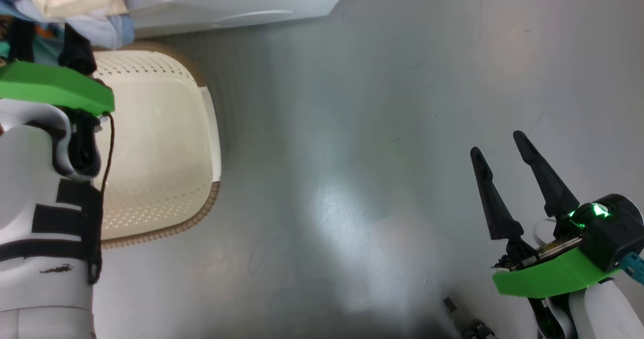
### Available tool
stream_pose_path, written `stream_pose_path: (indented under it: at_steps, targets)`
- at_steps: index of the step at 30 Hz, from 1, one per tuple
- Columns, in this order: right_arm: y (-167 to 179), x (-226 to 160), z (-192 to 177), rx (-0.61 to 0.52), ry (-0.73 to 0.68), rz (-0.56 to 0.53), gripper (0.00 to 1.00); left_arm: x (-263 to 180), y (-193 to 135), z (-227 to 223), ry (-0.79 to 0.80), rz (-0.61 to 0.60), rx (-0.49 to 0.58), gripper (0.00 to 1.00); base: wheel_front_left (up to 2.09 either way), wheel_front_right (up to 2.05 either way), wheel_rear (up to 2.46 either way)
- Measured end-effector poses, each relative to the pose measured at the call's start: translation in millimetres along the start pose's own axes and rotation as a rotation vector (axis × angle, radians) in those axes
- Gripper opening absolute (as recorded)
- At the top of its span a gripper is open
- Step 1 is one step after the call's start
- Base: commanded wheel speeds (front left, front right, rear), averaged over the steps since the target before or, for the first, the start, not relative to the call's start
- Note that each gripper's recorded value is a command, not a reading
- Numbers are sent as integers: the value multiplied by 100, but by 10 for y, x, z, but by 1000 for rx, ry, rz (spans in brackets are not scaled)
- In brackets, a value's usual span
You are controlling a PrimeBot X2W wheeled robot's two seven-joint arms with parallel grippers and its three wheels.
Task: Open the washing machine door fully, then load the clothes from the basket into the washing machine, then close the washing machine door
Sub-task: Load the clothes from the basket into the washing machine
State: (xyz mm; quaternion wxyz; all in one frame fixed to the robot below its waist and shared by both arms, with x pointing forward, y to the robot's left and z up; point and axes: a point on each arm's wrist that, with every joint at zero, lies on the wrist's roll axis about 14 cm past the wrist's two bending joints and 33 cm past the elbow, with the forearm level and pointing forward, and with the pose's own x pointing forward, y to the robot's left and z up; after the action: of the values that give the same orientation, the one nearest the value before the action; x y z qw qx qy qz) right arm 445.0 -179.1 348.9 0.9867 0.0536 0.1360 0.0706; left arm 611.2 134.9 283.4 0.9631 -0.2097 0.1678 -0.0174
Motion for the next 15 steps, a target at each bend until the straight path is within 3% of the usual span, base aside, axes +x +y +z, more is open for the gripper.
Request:
stream_pose_path:
  at_steps: [3,4,5,7,8,9,15]
  targets:
    - [-14,33,-29,-1,4,-1,100,23,54,-39,0,11,7,100,0,0,0]
    - [-19,49,-30,-2,2,-1,100,30,68,-46,-1,14,10,93,0,0,0]
    - [-19,49,-30,-2,2,-1,100,30,68,-46,-1,14,10,62,0,0,0]
    - [-30,69,-37,-3,2,-3,100,42,86,-61,-3,18,19,22,0,0,0]
    - [-34,74,-45,-3,3,-4,100,47,84,-68,-5,19,18,7,0,0,0]
    - [-36,86,-44,-2,2,-4,100,52,76,-75,-6,18,17,0,0,0,0]
    - [-7,114,-51,9,-2,-2,100,46,21,-40,-23,14,12,0,0,0,0]
